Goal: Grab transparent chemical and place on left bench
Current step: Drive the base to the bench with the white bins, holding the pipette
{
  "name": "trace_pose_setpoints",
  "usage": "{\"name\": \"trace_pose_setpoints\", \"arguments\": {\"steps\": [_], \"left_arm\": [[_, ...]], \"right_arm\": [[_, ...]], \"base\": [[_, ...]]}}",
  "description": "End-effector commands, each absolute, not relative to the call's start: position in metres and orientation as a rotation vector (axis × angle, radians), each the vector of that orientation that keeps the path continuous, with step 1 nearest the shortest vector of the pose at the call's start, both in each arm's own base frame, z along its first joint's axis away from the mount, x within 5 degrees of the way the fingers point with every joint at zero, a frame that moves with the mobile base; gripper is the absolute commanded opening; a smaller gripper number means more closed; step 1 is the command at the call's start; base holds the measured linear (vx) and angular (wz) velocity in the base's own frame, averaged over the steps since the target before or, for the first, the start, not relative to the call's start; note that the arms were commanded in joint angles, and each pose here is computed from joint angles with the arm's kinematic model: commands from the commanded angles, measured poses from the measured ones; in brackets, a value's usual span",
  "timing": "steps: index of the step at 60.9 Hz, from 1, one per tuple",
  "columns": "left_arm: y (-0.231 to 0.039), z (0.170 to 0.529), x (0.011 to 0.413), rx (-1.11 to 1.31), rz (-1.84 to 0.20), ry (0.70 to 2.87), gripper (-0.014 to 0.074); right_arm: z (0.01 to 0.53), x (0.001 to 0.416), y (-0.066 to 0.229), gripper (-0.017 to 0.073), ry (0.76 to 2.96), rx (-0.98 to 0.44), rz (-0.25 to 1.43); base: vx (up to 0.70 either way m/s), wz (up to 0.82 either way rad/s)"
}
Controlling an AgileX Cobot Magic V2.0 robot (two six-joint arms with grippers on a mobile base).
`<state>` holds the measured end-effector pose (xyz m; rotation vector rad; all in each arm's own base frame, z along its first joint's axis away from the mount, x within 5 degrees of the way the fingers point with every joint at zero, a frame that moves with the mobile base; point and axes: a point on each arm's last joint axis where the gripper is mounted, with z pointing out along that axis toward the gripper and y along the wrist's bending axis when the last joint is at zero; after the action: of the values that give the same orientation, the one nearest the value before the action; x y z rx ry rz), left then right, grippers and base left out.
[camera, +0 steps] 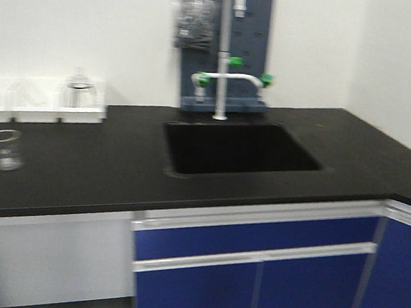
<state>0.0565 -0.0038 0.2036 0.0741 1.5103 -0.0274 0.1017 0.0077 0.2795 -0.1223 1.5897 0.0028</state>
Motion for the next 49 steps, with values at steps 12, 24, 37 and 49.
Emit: {"name": "trace_pose_setpoints", "arguments": {"steps": [12, 24, 37, 49], "left_arm": [[-0.0036, 0.2063, 0.0550, 0.064, -0.035, 1.429, -0.0003], [-0.0036, 0.2063, 0.0550, 0.064, -0.035, 1.429, -0.0003], [-0.0036, 0.2063, 0.0550, 0.064, -0.035, 1.429, -0.0003], [-0.0036, 0.2063, 0.0550, 0.064, -0.035, 1.429, -0.0003]], "right_arm": [[0.2948, 0.1020, 0.0106, -0.0004, 1.499, -0.140, 0.028], [0.2948, 0.1020, 0.0106, -0.0004, 1.499, -0.140, 0.028], [0.2948, 0.1020, 0.0106, -0.0004, 1.499, -0.140, 0.028], [0.2948, 0.1020, 0.0106, -0.0004, 1.499, -0.140, 0.028]], "base": [[0.16, 0.85], [0.21, 0.73], [0.25, 0.49], [0.31, 0.23]]}}
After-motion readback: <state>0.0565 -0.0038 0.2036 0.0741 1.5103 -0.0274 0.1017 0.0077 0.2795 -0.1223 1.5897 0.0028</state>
